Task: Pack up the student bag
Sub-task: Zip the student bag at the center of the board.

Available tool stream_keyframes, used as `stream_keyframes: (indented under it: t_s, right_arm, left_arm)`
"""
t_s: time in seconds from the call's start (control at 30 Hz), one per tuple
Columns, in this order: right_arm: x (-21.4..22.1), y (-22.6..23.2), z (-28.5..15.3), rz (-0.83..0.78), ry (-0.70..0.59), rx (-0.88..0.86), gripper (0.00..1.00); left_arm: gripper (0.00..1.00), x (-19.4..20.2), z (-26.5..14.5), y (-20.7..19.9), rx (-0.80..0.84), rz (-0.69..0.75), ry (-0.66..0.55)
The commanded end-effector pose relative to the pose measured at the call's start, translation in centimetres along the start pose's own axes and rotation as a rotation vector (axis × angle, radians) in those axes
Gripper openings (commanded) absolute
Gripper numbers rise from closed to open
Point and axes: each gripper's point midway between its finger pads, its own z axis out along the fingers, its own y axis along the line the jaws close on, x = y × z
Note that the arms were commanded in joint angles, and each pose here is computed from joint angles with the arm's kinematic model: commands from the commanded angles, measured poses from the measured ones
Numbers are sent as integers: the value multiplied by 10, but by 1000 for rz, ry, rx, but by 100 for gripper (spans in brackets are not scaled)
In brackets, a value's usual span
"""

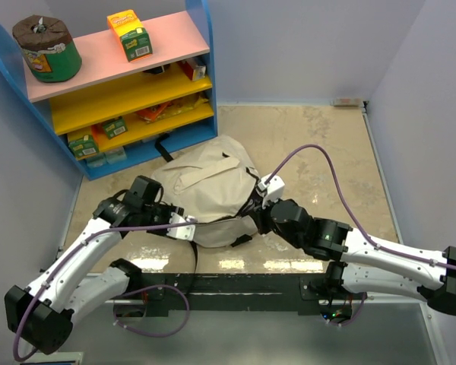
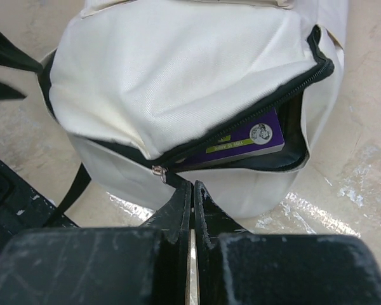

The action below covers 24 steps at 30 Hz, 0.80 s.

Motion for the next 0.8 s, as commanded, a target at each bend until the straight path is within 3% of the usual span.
stream_keyframes:
  t_s: [0.0,0.07,0.13,0.17,0.3,0.47,0.6,0.77]
  right_arm:
    - [-38,8,-3,35,-119,-35,0]
    - [-34,16,2,52,-106,-69,0]
    - [-31,24,4,66,-103,-112,0]
    - [-30,25,4,68,-101,-118,0]
    - [-30,22,2,68,-99,-103,0]
    - [-27,14,-1,79,-90,-67,0]
    - [-22,10,-3,100,-93,-62,0]
    - [-19,13,-1,105,-87,-78,0]
  left_arm:
    - [56,-4,-31,2,24,-108,44]
    - [69,-44,-43,24,-11,-141,-118]
    - [74,-80,-51,41,-24,-151,-274]
    - [75,-90,-47,43,8,-206,-317]
    - [76,-141,-26,38,110,-200,-428]
    - [84,-151,12,44,170,-382,-430]
    - [84,-156,30,54,141,-418,-400]
    - [84,-162,47,38,168,-456,-352]
